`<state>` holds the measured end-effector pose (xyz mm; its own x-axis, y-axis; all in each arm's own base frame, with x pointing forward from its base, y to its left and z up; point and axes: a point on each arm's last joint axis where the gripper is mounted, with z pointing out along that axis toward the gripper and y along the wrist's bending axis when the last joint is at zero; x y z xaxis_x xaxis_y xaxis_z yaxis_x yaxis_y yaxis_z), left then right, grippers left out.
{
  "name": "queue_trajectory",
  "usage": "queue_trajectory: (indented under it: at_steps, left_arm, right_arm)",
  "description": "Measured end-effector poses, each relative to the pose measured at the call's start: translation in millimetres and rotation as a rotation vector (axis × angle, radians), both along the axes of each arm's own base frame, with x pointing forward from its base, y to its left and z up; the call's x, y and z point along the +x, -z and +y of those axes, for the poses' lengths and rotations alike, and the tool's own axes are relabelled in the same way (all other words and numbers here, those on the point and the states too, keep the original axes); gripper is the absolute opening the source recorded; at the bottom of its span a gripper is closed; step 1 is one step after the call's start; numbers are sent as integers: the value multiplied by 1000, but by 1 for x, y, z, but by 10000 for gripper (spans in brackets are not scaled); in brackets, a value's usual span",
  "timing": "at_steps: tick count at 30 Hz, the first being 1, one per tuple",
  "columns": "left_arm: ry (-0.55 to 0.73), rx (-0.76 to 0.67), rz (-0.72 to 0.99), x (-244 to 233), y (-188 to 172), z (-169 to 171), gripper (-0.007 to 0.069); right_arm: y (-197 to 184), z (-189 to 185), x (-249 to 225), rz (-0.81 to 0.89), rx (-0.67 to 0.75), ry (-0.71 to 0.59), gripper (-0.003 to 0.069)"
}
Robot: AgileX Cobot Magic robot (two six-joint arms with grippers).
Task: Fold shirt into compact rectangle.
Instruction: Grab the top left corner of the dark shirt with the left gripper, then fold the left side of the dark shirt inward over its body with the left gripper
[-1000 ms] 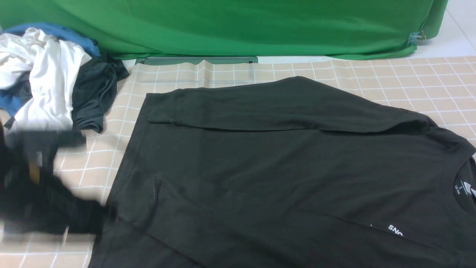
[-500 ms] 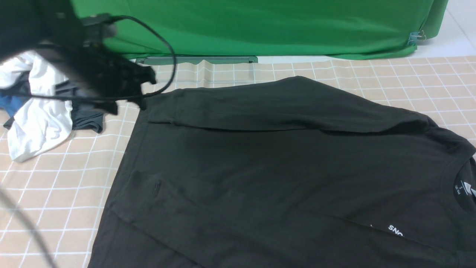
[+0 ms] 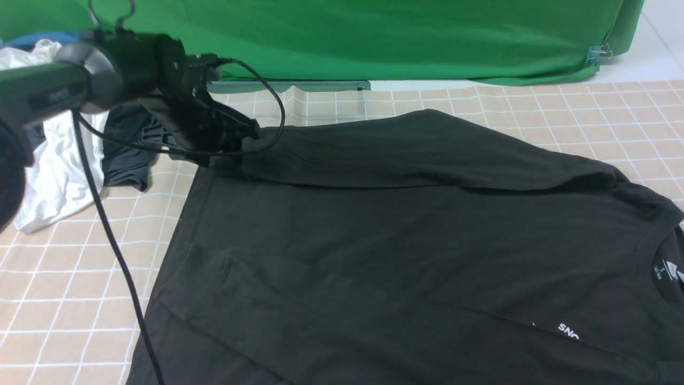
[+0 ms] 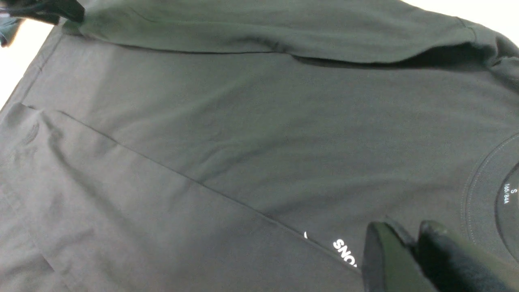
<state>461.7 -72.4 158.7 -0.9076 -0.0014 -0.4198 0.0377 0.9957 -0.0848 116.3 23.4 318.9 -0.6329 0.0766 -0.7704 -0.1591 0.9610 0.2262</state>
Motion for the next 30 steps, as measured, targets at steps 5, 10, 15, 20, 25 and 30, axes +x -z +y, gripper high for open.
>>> queue_trajectory:
  at_steps: [5,10,15,20,25,30]
  left_arm:
    - [9,8,-1,2,7,0,393]
    - [35,13,6,3,8,-1,246]
    - [51,12,38,4,4,-2,45]
    - [75,21,86,2,-11,-2,35]
    - [90,18,35,-5,-55,-1,35]
    - [103,21,42,-22,-92,1,35]
  right_arm:
    - [0,0,0,-1,0,0,144]
    - [0,0,0,-4,0,2,144]
    - [0,0,0,-6,0,3,144]
    - [0,0,0,-7,0,3,144]
    - [0,0,0,-7,0,3,144]
    - [0,0,0,-7,0,3,144]
